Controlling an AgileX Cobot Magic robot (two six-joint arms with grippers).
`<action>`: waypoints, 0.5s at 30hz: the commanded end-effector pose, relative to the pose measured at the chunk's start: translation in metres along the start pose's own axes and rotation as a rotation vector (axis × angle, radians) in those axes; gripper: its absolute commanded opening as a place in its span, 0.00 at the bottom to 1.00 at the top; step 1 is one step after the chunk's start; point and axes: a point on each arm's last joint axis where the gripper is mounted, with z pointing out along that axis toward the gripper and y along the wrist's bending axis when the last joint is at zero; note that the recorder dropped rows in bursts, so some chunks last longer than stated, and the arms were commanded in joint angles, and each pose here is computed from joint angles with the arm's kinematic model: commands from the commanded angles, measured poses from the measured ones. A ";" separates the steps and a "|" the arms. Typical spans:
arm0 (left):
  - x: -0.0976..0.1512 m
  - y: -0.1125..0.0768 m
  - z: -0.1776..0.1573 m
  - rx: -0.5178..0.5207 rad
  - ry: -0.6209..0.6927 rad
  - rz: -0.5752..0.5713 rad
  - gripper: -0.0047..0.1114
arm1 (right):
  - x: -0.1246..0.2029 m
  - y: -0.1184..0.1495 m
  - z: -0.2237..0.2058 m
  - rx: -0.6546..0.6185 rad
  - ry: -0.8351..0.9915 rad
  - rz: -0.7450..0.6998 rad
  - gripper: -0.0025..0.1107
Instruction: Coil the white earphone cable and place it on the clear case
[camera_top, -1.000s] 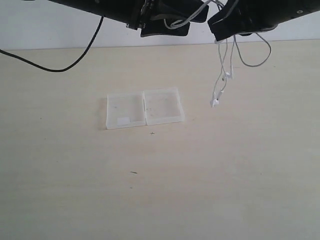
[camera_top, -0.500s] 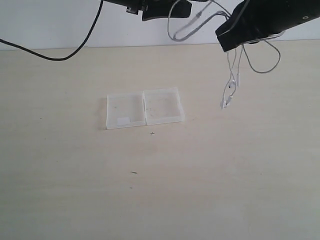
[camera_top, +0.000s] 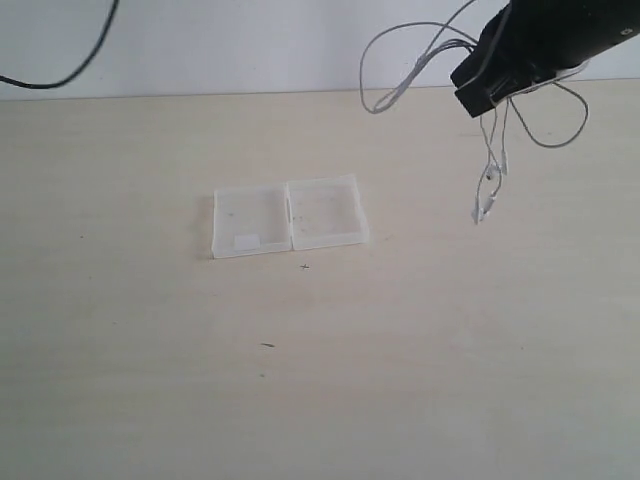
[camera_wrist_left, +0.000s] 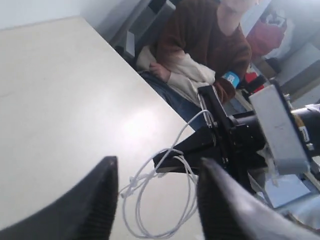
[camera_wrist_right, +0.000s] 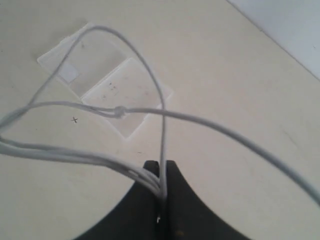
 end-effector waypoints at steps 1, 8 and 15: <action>-0.020 -0.011 -0.057 -0.007 -0.110 0.061 0.16 | -0.017 -0.009 0.007 -0.051 0.075 -0.036 0.02; -0.032 -0.030 -0.118 -0.101 -0.255 0.132 0.04 | -0.054 0.004 0.029 -0.093 0.176 -0.229 0.02; -0.020 -0.044 -0.153 -0.128 -0.399 0.162 0.04 | -0.078 0.024 0.066 -0.170 0.212 -0.413 0.02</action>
